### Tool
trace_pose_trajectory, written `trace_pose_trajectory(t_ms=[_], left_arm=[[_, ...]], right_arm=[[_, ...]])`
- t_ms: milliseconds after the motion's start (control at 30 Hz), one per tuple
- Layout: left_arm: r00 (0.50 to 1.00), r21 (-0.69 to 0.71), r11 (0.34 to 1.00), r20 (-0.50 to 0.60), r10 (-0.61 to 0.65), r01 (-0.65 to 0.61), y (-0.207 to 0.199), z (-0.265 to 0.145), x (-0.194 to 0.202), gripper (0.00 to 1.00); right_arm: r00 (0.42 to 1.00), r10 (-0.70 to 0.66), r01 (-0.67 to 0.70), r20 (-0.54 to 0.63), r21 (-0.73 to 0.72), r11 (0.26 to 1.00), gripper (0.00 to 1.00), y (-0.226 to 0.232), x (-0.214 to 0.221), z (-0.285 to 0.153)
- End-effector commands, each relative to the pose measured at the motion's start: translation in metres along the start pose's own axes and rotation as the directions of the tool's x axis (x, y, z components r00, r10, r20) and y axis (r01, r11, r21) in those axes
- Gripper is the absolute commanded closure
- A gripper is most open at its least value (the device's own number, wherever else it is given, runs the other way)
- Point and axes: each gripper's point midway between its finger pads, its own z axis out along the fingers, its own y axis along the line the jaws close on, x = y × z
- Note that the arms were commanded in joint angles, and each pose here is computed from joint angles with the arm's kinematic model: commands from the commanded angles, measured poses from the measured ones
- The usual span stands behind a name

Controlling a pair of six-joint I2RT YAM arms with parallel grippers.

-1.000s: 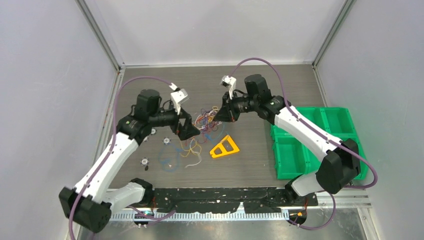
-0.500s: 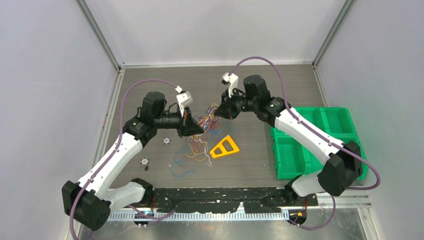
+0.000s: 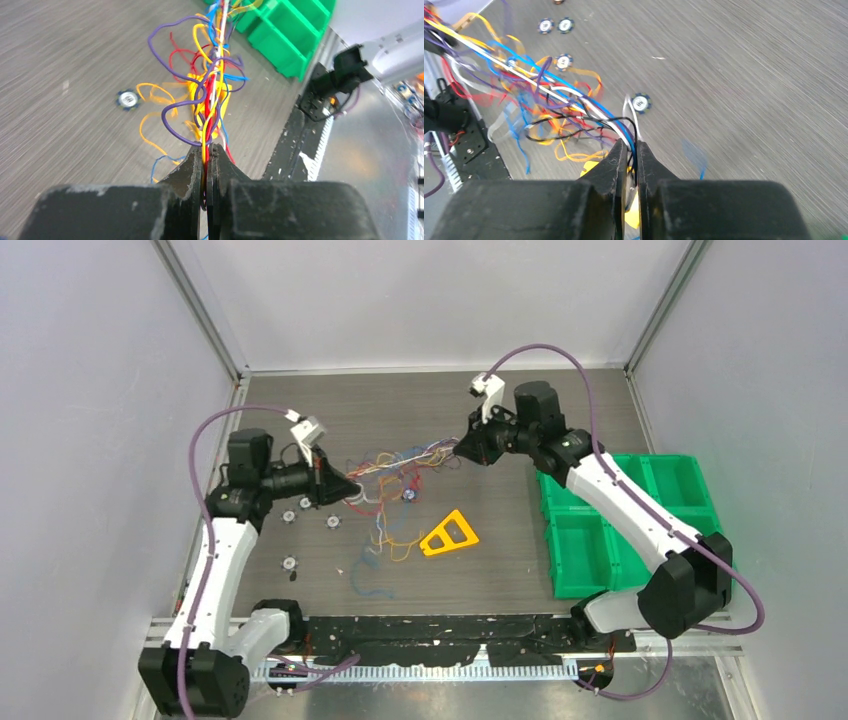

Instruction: Untangle the cables

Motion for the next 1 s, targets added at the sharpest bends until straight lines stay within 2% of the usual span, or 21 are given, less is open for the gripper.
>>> trace_pose_trajectory(t_ms=[0,133,300,433,500,600,700,767,967], left_arm=[[0.999,-0.175,0.985,0.047,0.015,-0.007,0.017,-0.053,-0.006,1.00],[0.999,-0.344,0.939,0.038,0.014,0.000,0.045,-0.083,-0.002,1.00],[1.000,-0.433,0.901,-0.018,-0.004,-0.004,0.064,-0.095,0.012,1.00],[0.996,-0.576,0.816,-0.090,-0.002,-0.051,0.094,-0.118,0.024,1.00],[0.991,-0.627,0.777,-0.126,-0.034,-0.053,0.108,-0.130,0.033,1.00],[0.980,-0.651,0.758,-0.171,-0.100,-0.037,0.122,-0.142,0.050,1.00],[0.975,-0.627,0.779,-0.182,-0.125,-0.017,0.127,-0.142,0.059,1.00],[0.979,-0.555,0.832,-0.173,-0.108,-0.006,0.116,-0.131,0.059,1.00],[0.990,-0.384,0.923,-0.134,-0.048,-0.007,0.083,-0.094,0.050,1.00]], right_arm=[[0.999,0.014,0.009,-0.049,0.429,0.903,0.91,-0.115,0.015,-0.059],[0.998,0.026,0.002,-0.054,0.459,0.888,0.94,-0.130,0.022,-0.073],[0.998,0.021,0.007,-0.057,0.439,0.898,0.95,-0.129,0.025,-0.076],[0.999,0.004,0.019,-0.047,0.482,0.876,0.95,-0.138,0.020,-0.092],[0.999,0.005,0.015,-0.038,0.507,0.862,0.95,-0.147,0.017,-0.103],[0.999,0.019,0.000,-0.030,0.530,0.848,0.95,-0.158,0.016,-0.116],[1.000,0.021,-0.010,-0.015,0.515,0.857,0.95,-0.158,0.010,-0.118],[1.000,0.026,-0.022,-0.001,0.462,0.887,0.95,-0.149,0.008,-0.113],[0.996,0.087,-0.093,0.038,0.216,0.972,0.94,-0.107,0.001,-0.090]])
